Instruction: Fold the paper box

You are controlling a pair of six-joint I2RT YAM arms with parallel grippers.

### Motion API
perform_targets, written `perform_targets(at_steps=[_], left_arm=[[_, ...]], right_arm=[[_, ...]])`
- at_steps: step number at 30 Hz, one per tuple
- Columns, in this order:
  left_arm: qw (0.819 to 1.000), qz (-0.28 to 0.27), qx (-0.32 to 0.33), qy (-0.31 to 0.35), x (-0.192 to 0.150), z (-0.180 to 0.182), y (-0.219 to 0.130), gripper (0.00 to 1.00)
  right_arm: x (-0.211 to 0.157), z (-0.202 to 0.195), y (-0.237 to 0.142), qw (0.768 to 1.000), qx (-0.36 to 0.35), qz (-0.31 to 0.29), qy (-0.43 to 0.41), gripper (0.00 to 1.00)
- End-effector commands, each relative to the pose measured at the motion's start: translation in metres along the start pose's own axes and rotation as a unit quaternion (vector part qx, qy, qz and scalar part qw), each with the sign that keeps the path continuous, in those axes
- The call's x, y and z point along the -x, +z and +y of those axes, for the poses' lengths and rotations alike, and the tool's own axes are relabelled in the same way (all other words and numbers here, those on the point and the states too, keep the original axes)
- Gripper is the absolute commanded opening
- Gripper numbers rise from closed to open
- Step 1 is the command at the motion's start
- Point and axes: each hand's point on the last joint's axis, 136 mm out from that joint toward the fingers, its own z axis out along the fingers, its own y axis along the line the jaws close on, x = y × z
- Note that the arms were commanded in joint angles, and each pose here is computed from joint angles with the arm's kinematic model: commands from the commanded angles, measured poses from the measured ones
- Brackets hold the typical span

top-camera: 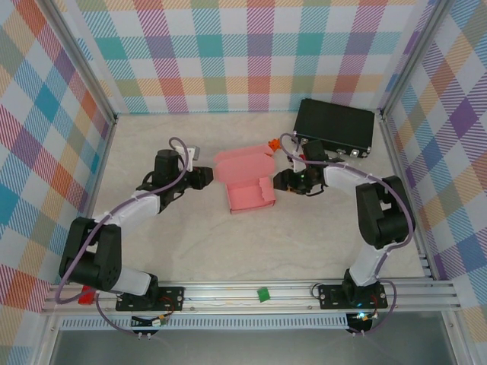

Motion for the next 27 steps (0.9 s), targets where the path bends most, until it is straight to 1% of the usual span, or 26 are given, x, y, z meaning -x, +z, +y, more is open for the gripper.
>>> perform_targets(at_steps=[1, 6, 8, 12, 17, 21, 27], left_arm=[[0.999, -0.016, -0.033, 0.029, 0.007, -0.004, 0.011, 0.38], [0.999, -0.002, -0.039, 0.023, 0.002, 0.0, 0.023, 0.37], [0.999, -0.002, -0.043, 0.023, 0.002, -0.001, 0.026, 0.37], [0.999, 0.003, -0.048, 0.018, 0.001, 0.0, 0.03, 0.36], [0.998, 0.006, -0.055, 0.006, -0.002, 0.0, 0.035, 0.33], [0.998, 0.003, -0.066, -0.002, -0.003, -0.003, 0.036, 0.3], [0.998, 0.005, -0.067, -0.015, -0.005, -0.001, 0.038, 0.27]], right_arm=[[0.021, 0.016, 0.003, 0.999, 0.035, -0.024, 0.0, 0.55], [0.024, 0.023, 0.017, 0.998, 0.054, -0.019, 0.006, 0.52], [0.022, 0.023, 0.023, 0.999, 0.046, -0.013, 0.006, 0.52], [0.017, 0.019, 0.032, 1.0, 0.023, -0.004, 0.006, 0.47], [0.011, 0.011, 0.033, 1.0, 0.0, -0.004, 0.005, 0.39], [0.006, 0.01, 0.032, 1.0, -0.01, 0.002, -0.002, 0.39], [0.001, 0.005, 0.027, 0.999, -0.051, 0.004, -0.013, 0.37]])
